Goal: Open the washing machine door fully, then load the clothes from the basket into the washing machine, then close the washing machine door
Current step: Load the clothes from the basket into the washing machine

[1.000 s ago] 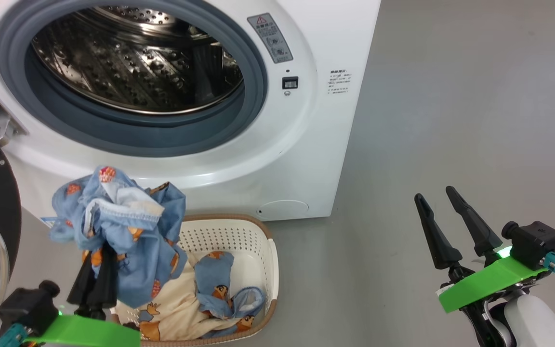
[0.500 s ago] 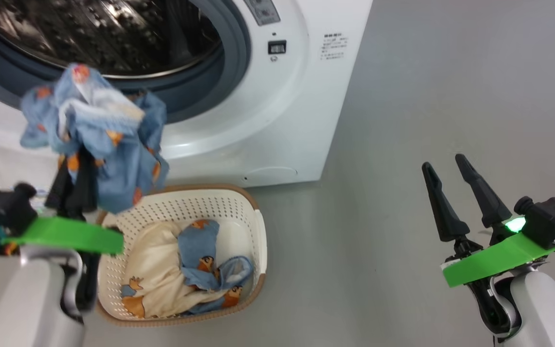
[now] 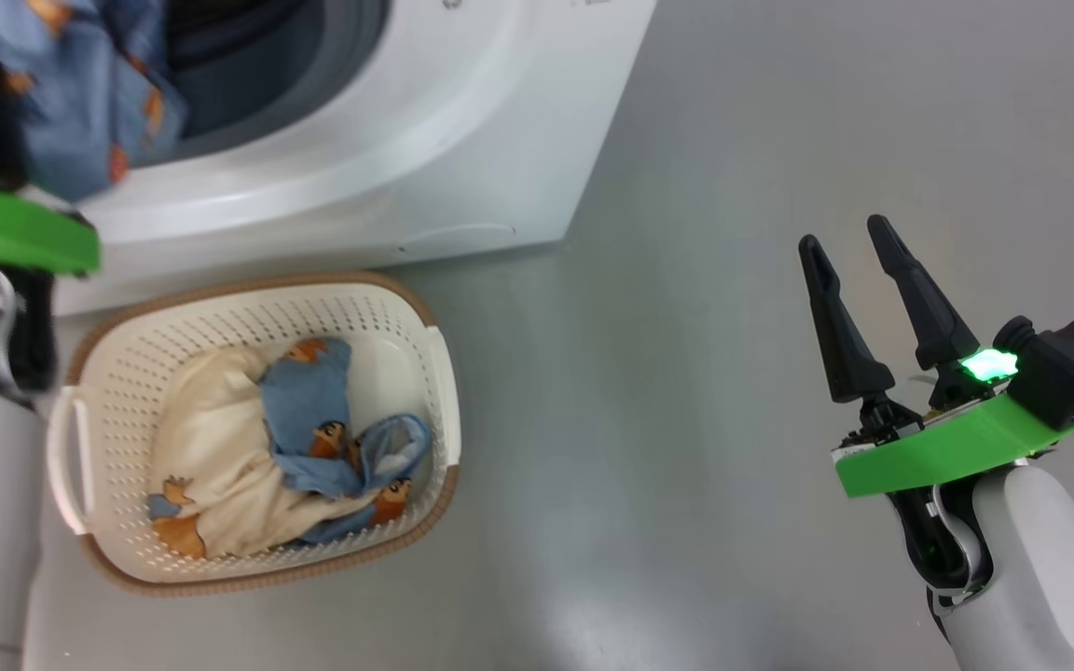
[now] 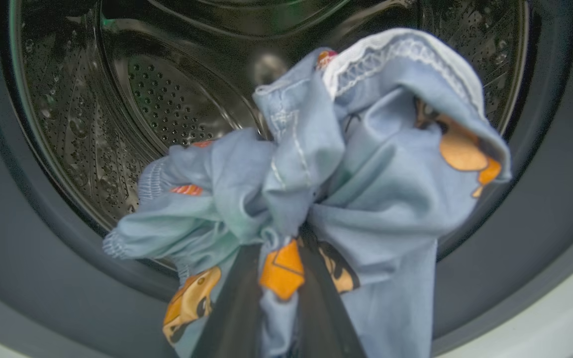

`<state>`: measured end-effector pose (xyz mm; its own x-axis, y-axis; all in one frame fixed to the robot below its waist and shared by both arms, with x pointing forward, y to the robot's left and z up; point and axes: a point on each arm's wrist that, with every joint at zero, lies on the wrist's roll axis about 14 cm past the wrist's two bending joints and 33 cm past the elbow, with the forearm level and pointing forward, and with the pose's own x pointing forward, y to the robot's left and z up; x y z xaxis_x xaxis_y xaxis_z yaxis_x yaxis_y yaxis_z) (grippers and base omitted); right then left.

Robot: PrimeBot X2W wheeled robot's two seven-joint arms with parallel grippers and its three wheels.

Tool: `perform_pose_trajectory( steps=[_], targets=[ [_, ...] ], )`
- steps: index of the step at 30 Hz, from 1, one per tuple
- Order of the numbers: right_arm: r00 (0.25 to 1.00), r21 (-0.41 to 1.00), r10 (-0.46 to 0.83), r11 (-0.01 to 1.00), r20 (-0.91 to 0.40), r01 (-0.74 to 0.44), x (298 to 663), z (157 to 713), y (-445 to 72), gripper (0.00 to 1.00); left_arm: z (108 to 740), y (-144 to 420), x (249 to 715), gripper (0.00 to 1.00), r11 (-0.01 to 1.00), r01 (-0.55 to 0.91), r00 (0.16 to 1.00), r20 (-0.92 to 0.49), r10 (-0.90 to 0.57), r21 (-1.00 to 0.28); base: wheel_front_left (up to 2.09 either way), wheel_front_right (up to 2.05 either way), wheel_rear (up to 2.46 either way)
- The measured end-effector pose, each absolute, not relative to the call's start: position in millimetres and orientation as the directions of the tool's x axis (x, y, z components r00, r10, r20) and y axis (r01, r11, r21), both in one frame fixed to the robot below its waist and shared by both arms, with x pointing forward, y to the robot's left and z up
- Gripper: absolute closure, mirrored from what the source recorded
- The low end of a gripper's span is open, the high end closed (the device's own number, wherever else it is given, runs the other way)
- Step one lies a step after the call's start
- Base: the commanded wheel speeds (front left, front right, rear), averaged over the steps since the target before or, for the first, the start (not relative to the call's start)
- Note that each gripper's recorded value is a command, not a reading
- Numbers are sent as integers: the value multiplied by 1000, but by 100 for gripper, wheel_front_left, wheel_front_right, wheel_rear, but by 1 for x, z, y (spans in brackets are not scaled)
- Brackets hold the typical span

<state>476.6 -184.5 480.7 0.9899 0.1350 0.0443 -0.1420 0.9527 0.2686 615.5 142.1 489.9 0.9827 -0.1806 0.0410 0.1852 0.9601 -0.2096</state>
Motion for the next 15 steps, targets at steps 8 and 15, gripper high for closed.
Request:
perform_pose_trajectory(
  steps=[8, 15],
  targets=[
    [993, 273, 116, 955, 1, -112, 489, 456, -189, 0, 467, 134, 663, 100, 962, 184, 983, 15, -185, -200, 0, 0, 0],
    [993, 266, 86, 962, -79, -63, 489, 421, -199, 0, 439, 128, 700, 100, 964, 181, 982, -11, -187, -195, 0, 0, 0]
  ],
)
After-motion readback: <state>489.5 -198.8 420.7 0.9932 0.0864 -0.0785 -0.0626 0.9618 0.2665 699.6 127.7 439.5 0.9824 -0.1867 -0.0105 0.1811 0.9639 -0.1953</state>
